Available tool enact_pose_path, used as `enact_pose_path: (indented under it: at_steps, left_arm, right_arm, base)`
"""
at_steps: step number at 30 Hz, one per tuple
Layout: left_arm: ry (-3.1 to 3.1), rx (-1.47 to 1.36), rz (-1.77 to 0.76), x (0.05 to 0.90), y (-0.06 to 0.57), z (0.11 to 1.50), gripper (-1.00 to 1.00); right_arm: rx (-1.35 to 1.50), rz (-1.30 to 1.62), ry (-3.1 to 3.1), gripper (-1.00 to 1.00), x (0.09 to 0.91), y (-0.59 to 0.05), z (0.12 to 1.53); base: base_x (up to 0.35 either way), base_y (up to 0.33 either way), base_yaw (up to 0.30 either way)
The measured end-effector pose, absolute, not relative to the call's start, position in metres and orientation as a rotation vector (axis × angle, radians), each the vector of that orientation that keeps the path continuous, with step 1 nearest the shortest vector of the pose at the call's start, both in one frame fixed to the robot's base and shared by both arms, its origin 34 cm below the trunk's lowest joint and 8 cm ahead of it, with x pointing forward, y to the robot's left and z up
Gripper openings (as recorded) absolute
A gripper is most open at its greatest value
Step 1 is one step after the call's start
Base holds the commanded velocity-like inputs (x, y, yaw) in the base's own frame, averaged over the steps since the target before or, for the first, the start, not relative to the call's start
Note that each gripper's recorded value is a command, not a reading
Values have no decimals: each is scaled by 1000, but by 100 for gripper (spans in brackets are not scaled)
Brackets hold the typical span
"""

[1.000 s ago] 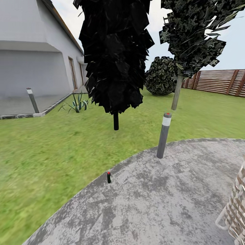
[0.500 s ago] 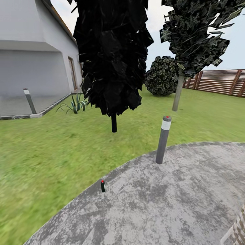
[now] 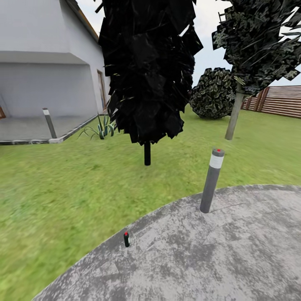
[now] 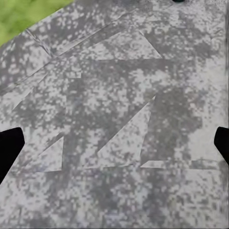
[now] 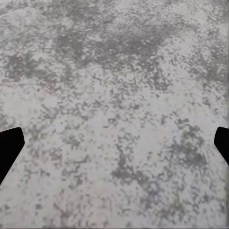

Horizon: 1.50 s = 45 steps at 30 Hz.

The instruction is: In the garden, pick up the pesticide atomizer on the floor and spray pesticide onto both trees until each tree trunk is fully covered.

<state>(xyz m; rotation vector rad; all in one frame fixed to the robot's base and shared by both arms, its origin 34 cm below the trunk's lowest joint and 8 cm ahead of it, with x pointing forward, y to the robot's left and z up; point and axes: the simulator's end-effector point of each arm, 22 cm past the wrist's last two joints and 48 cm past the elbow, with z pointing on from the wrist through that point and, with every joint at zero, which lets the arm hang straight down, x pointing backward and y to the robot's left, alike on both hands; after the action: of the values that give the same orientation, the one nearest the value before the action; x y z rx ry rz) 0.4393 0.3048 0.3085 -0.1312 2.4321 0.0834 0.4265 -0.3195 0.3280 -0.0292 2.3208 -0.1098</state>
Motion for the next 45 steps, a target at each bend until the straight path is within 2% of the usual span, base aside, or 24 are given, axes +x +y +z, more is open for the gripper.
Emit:
enact_pose_path:
  at_steps: [17,28,38,45]
  left_arm:
    - [2430,-135,85,440,306,309,100]
    - [2431,-135,84,440,305,309,100]
    - [2428,-156,88,440,308,309,100]
    - [2427,-167,90,440,310,309,100]
  right_arm:
    - [-29,-110,2321,100,426,-319,328]
    - [-29,-110,2321,100,426,-319,328]
    - [-29,-110,2321,100,426,-319,328]
    - [-29,-110,2322,100,426,-319,328]
  base:
    - [298,-76,1]
    - [55,-2,0]
    - [235,-60,0]
    - [50,-3,0]
